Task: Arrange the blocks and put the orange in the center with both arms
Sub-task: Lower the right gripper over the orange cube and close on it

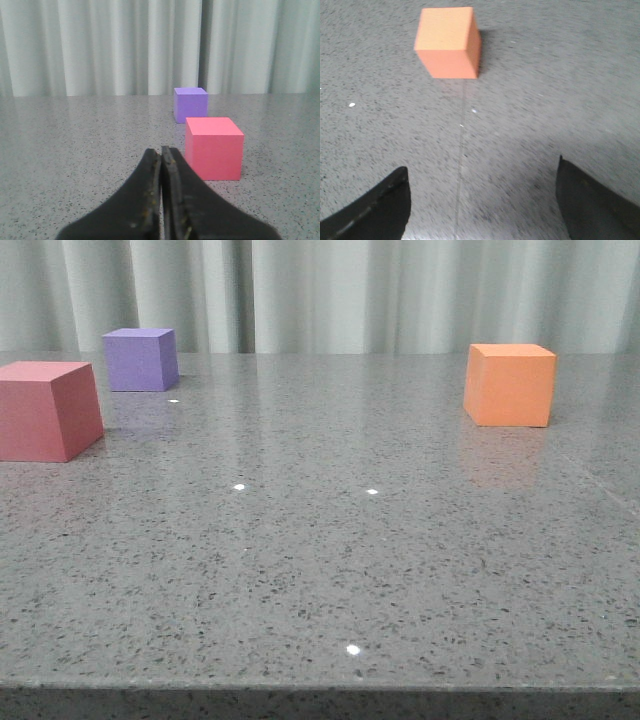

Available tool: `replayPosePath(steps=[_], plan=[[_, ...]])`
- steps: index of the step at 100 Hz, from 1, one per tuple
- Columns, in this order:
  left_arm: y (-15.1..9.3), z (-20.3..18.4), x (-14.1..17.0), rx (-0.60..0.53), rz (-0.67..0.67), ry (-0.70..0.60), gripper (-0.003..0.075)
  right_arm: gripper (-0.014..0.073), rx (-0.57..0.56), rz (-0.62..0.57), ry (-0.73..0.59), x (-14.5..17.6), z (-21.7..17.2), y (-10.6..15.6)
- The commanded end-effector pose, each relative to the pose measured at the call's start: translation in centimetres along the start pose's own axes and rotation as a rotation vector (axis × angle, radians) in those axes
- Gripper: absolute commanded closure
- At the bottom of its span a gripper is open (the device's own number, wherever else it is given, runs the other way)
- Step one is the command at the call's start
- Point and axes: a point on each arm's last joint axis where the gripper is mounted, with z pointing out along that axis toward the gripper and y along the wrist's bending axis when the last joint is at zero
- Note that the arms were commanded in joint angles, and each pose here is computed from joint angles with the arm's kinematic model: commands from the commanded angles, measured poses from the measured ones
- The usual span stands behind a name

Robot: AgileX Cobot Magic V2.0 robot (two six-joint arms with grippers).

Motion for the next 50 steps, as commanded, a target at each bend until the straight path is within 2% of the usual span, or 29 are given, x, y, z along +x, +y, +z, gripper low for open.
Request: replayPosePath(steps=[1, 25, 50], plan=[[0.0, -0.2, 0.5, 0.005, -0.009, -0.075, 0.0741, 0.0002, -0.042, -0.03, -0.07, -2.6, 1.0, 1.2], [0.0, -0.2, 0.5, 0.005, -0.009, -0.075, 0.0741, 0.0002, -0.04, -0.096, 0.002, -6.5, 6.8, 3.4], [0.0, -0.2, 0.5, 0.005, -0.009, -0.075, 0.0741, 0.0002, -0.02, -0.116, 0.01, -9.5, 10.7, 4.1]])
